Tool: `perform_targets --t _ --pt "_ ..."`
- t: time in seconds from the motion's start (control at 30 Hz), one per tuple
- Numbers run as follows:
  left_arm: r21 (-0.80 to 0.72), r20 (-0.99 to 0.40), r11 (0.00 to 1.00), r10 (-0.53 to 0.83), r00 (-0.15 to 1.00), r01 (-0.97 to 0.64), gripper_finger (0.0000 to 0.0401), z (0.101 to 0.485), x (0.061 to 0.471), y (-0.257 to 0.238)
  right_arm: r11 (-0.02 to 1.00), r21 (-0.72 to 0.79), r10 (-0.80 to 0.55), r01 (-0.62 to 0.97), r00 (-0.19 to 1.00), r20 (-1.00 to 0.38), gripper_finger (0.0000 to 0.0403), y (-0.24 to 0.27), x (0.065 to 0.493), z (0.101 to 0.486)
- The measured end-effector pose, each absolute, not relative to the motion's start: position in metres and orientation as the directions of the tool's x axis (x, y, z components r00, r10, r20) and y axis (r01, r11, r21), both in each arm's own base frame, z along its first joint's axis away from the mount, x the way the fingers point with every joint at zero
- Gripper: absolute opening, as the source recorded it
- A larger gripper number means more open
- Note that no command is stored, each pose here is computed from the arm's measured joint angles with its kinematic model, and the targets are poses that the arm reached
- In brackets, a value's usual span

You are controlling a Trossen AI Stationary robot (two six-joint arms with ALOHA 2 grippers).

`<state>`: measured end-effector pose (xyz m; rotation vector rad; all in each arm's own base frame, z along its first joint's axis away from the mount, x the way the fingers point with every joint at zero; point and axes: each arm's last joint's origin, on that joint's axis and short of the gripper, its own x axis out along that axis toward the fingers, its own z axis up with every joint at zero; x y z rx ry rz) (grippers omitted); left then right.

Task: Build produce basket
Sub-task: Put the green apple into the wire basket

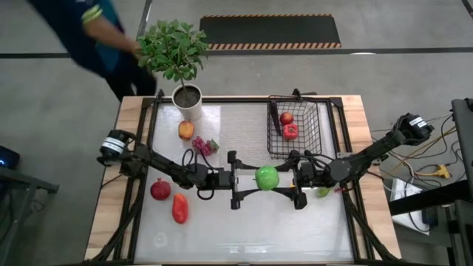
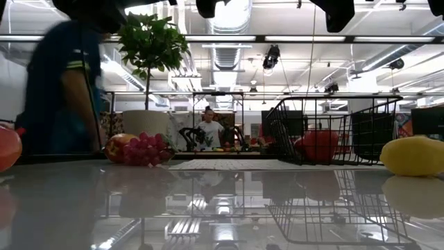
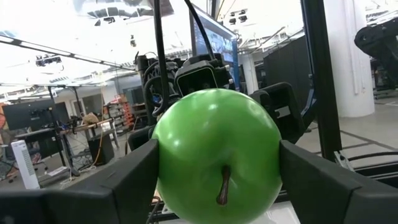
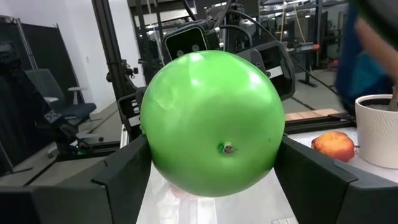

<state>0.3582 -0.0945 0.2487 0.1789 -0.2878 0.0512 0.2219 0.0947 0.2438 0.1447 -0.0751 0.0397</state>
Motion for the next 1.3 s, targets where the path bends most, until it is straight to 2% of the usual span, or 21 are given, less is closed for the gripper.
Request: perform_targets --t 0.2,0.3,0.4,0.5,0.6,0.93,1.17,1.3 --pt "0.171 0.274 0.982 0.031 0.961 -0.08 0.0275 0.247 0.359 -0.094 0.99 0.139 0.029 -0.037 0.998 0.053 0.0349 0.094 0.221 0.243" --pt "0.175 0.241 0.98 0.051 0.969 -0.095 0.0274 0.245 0.36 -0.093 0.996 0.089 0.025 -0.026 1.0 0.008 0.037 0.092 0.217 0.242" --pt "0.151 0.186 0.982 0.086 0.979 -0.115 0.0273 0.244 0.359 -0.091 0.999 -0.02 0.032 -0.034 0.996 -0.087 0.0375 0.088 0.207 0.242" --pt "0.131 0.14 0.984 0.105 0.985 -0.123 0.0273 0.249 0.358 -0.089 0.994 -0.101 0.024 -0.051 0.969 -0.247 0.0375 0.082 0.194 0.242" --pt "0.116 0.119 0.986 0.104 0.987 -0.118 0.0273 0.252 0.356 -0.089 0.996 -0.079 0.005 -0.035 0.937 -0.35 0.0376 0.075 0.179 0.248" --pt "0.092 0.112 0.986 0.131 0.985 -0.141 0.0273 0.285 0.361 -0.08 1.0 -0.005 -0.014 0.014 0.867 -0.498 0.0376 0.056 0.139 0.257" --pt "0.081 -0.139 0.976 0.213 0.967 -0.203 0.0273 0.306 0.381 -0.05 0.992 0.077 0.124 -0.099 0.859 -0.496 0.0376 0.05 0.12 0.258" --pt "0.071 -0.214 0.974 0.224 0.951 -0.214 0.0273 0.319 0.387 -0.029 0.979 0.113 0.203 -0.17 0.872 -0.445 0.0376 0.047 0.108 0.264"
